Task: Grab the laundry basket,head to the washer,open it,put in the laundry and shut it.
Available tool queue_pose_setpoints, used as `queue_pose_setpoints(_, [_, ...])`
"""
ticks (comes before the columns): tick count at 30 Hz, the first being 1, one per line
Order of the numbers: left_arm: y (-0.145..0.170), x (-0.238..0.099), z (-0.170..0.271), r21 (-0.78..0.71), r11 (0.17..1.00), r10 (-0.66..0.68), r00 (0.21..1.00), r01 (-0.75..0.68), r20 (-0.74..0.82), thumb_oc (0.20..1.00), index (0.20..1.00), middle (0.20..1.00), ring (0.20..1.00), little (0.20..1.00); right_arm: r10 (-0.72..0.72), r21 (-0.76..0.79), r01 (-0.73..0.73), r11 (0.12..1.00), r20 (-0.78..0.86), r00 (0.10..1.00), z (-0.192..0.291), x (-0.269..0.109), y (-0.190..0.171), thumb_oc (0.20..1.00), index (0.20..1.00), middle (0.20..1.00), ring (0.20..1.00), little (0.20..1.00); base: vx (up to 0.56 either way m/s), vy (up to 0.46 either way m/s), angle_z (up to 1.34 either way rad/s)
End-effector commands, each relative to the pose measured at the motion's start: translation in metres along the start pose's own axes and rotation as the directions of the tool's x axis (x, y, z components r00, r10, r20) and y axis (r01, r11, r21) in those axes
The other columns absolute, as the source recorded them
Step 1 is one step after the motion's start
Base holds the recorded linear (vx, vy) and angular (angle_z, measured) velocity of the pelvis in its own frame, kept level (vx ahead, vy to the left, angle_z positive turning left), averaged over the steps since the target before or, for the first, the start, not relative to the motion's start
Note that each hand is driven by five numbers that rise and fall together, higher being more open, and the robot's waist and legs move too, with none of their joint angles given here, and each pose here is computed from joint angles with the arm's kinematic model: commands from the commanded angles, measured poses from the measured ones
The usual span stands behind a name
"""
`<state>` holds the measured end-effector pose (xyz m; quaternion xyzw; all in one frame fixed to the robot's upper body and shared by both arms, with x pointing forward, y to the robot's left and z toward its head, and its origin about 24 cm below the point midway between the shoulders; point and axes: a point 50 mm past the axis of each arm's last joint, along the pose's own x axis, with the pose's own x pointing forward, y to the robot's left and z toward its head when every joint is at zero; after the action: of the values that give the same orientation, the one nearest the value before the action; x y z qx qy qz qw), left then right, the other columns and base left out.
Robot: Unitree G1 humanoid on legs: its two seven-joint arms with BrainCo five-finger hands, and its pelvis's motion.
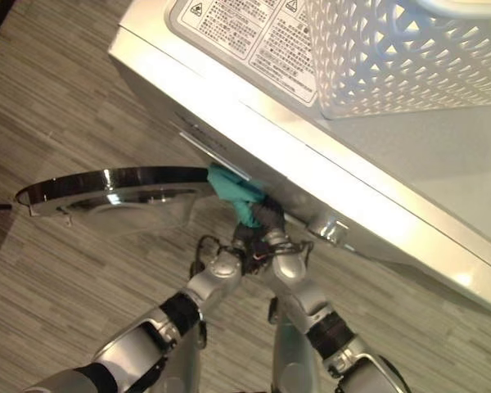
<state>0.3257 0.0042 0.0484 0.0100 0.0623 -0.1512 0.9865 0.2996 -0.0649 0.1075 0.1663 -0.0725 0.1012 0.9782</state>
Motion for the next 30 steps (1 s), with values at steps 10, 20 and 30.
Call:
queue_pose_setpoints(10, [-0.017, 0.003, 0.013, 0.093, 0.995, -0.044, 0.992, 0.034, 0.116, 0.200, 0.200, 0.200, 0.200, 0.200, -0.040, 0.082, 0.001, 0.997, 0.480, 0.877, 0.108, 0.033, -0.002, 1.000, 1.000, 1.000, 1.000, 1.000, 0.00, 0.000, 0.00])
queue_pose_setpoints(20, [-0.009, 0.008, 0.014, 0.048, 0.999, -0.020, 0.994, 0.015, 0.107, 0.200, 0.200, 0.200, 0.200, 0.200, 0.084, 0.344, -0.191, 0.919, 0.304, 0.949, 0.047, 0.007, -0.027, 1.000, 1.000, 1.000, 1.000, 1.000, 0.00, 0.000, 0.00])
queue_pose_setpoints(30, [0.008, 0.013, 0.022, 0.066, 0.998, -0.019, 0.991, 0.010, 0.135, 0.200, 0.200, 0.200, 0.200, 0.200, 0.106, 0.433, -0.064, 0.899, -0.075, 0.992, -0.040, -0.049, -0.080, 1.000, 1.000, 1.000, 1.000, 1.000, 0.00, 0.000, 0.00])
